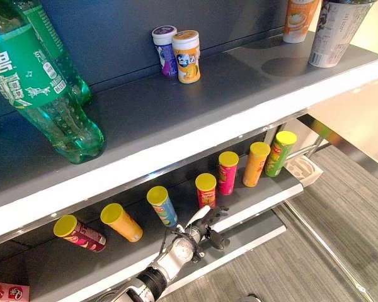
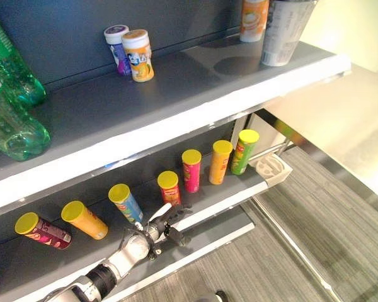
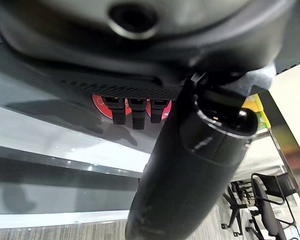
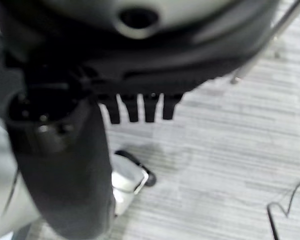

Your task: Put the goods on the table back onto the shelves and tidy them up.

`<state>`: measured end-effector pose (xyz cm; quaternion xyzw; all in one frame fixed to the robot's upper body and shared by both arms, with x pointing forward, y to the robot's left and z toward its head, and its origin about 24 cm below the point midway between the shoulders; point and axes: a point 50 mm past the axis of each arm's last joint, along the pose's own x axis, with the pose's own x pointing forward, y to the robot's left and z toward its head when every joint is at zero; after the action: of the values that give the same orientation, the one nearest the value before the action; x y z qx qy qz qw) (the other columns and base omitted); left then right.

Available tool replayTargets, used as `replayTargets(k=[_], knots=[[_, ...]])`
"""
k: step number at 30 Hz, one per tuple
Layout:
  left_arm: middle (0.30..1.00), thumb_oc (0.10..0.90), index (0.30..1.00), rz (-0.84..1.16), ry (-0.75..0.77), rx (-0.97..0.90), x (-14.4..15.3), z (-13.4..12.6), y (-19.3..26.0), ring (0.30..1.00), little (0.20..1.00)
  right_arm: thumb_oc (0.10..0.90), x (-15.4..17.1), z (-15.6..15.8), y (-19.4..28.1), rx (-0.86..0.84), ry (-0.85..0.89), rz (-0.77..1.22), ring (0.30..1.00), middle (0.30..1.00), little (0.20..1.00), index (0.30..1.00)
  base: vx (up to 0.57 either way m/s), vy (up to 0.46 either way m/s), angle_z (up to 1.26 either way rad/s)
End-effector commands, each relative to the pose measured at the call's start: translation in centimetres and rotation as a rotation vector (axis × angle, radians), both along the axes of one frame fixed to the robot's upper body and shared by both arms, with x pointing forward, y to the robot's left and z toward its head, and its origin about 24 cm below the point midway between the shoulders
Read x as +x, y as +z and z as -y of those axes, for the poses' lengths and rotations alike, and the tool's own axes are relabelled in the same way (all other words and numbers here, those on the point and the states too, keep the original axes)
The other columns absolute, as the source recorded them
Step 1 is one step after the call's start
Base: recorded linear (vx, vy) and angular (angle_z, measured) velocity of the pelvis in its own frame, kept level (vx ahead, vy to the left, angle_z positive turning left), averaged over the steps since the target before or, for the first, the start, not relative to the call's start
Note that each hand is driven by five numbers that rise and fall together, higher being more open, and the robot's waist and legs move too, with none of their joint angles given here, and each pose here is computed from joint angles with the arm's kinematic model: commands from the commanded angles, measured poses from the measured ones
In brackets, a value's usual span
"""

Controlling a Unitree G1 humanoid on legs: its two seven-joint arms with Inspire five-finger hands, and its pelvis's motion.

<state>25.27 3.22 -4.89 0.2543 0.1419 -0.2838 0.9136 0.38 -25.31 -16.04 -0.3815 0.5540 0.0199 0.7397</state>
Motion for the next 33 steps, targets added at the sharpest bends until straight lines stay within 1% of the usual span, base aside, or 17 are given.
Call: replayTargets(k=[1,9,23,28,33], knots=[[0.9,0.8,0.9,0.239,-0.023,-0.109,3.8,2.6,5.3,0.9,0.9,0.8,-2.9,-0.2,0.1,-0.018,-0.02,-0.056,0.9,0.9,0.9,0.9,0.0,0.0,0.0],[0.9,0.8,0.9,0.248,-0.008,-0.061,4.2,2.3,5.0,0.9,0.9,0.8,-2.6,-0.3,0.1,-0.014,0.016,-0.037,0.9,0.9,0.9,0.9,-0.02,-0.034,-0.04],[0.9,0.8,0.9,0.303,0.041,-0.071,5.7,1.9,6.4,0.9,0.9,0.8,-2.9,0.2,0.4,-0.028,0.045,-0.03,0.9,0.9,0.9,0.9,-0.02,-0.044,-0.09],[0.9,0.8,0.9,0.326,0.067,-0.04,6.4,1.1,6.6,0.9,0.9,0.8,-3.2,0.3,0.4,-0.033,0.033,-0.029,0.9,0.9,0.9,0.9,-0.01,-0.02,-0.01],[0.9,0.8,0.9,0.342,0.142,0.002,7.6,-0.7,6.8,0.9,0.9,0.8,-3.1,0.3,0.5,-0.034,0.017,-0.017,0.9,0.9,0.9,0.9,-0.02,-0.028,0.0]])
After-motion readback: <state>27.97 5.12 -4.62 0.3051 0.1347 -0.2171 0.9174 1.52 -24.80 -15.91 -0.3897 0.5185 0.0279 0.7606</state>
